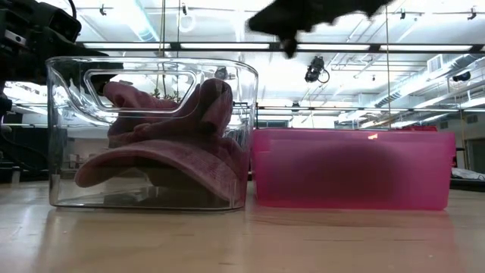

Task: Pick & Place hat
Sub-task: Put the black cap into the red bin

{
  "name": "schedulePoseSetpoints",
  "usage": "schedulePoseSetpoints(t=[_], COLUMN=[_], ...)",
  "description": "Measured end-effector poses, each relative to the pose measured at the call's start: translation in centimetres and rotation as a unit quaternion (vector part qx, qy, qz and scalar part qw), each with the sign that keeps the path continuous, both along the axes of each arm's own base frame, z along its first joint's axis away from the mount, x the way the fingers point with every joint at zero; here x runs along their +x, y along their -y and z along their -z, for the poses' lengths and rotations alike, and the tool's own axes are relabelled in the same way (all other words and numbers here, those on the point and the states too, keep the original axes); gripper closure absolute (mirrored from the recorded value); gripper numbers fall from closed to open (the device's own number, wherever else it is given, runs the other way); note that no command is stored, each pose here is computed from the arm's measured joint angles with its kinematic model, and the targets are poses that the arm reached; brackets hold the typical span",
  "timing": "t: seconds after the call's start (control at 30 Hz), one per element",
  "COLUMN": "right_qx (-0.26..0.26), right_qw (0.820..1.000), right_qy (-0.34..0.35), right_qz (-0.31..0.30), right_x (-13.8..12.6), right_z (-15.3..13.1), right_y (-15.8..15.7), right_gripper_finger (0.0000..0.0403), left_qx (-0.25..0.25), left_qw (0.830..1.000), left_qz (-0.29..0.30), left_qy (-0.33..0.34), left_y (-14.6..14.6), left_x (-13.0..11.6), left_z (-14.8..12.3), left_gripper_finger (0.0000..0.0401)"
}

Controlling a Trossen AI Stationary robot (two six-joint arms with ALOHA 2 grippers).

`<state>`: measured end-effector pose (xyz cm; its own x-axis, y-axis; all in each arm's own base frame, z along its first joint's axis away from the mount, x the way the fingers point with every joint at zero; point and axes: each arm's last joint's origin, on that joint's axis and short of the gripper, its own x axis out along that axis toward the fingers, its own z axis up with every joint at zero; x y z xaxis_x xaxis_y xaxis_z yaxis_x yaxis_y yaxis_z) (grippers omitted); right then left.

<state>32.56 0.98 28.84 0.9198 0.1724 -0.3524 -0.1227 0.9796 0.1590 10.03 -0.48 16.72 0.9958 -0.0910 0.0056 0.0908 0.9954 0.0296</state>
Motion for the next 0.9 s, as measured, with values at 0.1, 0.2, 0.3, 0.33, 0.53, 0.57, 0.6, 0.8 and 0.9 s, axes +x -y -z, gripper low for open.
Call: schedulePoseSetpoints(t=[0.1,0.2,0.3,0.33,0.53,0.57,0.6,0.8,0.9], right_qx=[-0.002,-0.007,0.003,0.008,-0.009,-0.01,-0.006,0.014,0.02], right_qw=[0.996,0.986,0.979,0.978,0.978,0.978,0.976,0.946,0.941], right_qy=[0.09,0.166,0.201,0.209,0.206,0.21,0.219,0.324,0.337], right_qz=[-0.001,-0.003,0.0,0.0,0.002,0.006,0.01,0.021,0.02], right_x=[-4.2,-7.7,-10.3,-11.0,-13.9,-14.3,-14.7,-17.6,-18.7], right_z=[0.4,1.4,2.9,3.5,6.9,7.3,7.5,8.2,9.3], right_y=[0.2,0.3,0.3,0.3,0.4,0.5,0.5,0.8,0.8], right_gripper_finger=[0.0376,0.0376,0.0376,0.0376,0.0376,0.0376,0.0376,0.0376,0.0376], left_qx=[0.0,0.0,0.0,0.0,0.0,0.0,0.0,0.0,0.0], left_qw=[1.0,1.0,1.0,1.0,1.0,1.0,1.0,1.0,1.0], left_qz=[0.0,0.0,0.0,0.0,0.0,0.0,0.0,0.0,0.0], left_qy=[0.0,0.0,0.0,0.0,0.0,0.0,0.0,0.0,0.0], left_y=[0.0,0.0,0.0,0.0,0.0,0.0,0.0,0.0,0.0], left_x=[0.0,0.0,0.0,0.0,0.0,0.0,0.0,0.0,0.0], left_z=[0.0,0.0,0.0,0.0,0.0,0.0,0.0,0.0,0.0], left_gripper_finger=[0.0234,0.0234,0.0234,0.0234,0.0234,0.0234,0.0234,0.0234,0.0234])
